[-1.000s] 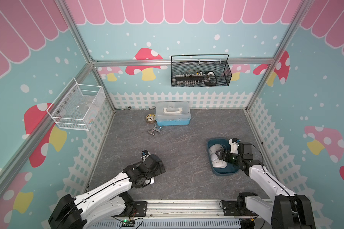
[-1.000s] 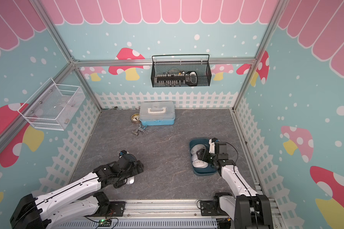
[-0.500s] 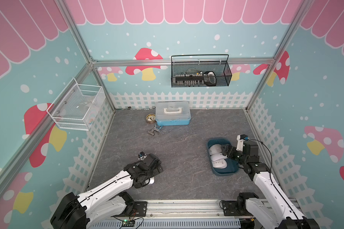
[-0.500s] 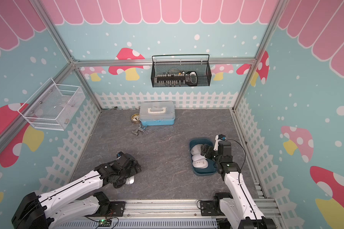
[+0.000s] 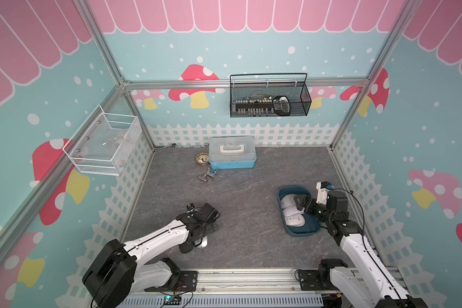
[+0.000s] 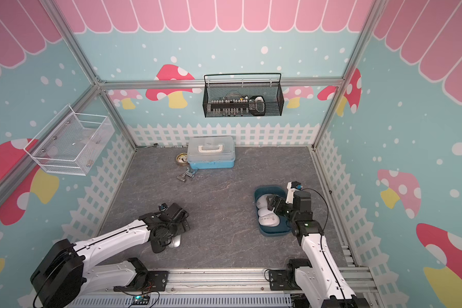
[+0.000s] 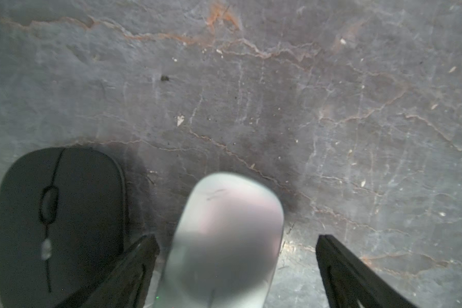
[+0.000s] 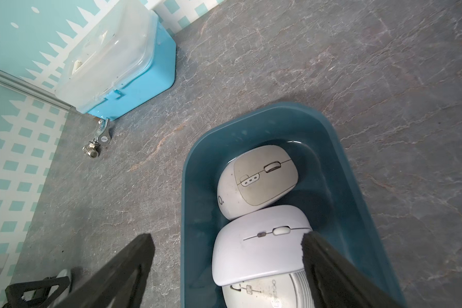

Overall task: Put the mouse in the storage box
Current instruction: Pick up the mouse from the center of the board.

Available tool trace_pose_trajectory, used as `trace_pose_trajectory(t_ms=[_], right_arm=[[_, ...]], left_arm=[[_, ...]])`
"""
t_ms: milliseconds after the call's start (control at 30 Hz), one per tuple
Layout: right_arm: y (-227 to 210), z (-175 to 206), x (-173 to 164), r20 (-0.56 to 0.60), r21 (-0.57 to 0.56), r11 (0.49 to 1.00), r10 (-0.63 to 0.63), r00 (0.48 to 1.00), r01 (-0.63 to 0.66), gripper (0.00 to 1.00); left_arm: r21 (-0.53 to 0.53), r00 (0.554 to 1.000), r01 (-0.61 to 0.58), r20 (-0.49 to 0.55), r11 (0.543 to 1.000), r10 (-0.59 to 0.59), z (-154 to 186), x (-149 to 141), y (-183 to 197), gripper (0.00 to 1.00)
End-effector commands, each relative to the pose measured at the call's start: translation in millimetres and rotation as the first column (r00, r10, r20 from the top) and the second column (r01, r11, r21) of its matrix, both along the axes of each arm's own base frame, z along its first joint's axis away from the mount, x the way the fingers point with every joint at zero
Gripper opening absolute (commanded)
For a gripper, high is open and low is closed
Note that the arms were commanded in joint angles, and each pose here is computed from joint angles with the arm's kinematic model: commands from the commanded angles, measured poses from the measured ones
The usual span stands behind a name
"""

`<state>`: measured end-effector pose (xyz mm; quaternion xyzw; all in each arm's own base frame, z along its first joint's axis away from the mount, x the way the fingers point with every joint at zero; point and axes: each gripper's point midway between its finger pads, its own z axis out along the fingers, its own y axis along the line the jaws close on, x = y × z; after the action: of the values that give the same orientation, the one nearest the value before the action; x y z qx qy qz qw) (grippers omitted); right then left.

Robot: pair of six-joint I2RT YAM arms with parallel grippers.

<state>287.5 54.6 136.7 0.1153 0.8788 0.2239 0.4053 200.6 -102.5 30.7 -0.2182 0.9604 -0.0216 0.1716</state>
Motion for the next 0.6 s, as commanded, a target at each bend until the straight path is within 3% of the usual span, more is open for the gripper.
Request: trace_pose_trajectory(t_ms=[0, 367, 567], right_arm=[[2.1, -6.1, -1.5, -0.009, 0.014, 1.0, 0.009, 1.0, -0.009, 0.92], [6.3, -11.0, -2.4, -0.019, 0.031, 0.999, 0.029, 0.999, -0.028, 0.92], [8.4, -13.9, -4.1, -0.024, 0.04, 0.998, 0.038, 0.999, -0.037, 0.92]], left_arm=[[0.017, 1.0, 0.004, 0.009, 1.0, -0.004, 4.0, 2.7, 2.3, 0.97], [0.036, 0.994, 0.051, -0.101, 0.998, -0.047, -22.9, -17.0, -4.4, 0.9], [0.087, 0.975, 0.132, -0.189, 0.987, -0.114, -41.1, -33.3, -13.4, 0.74]])
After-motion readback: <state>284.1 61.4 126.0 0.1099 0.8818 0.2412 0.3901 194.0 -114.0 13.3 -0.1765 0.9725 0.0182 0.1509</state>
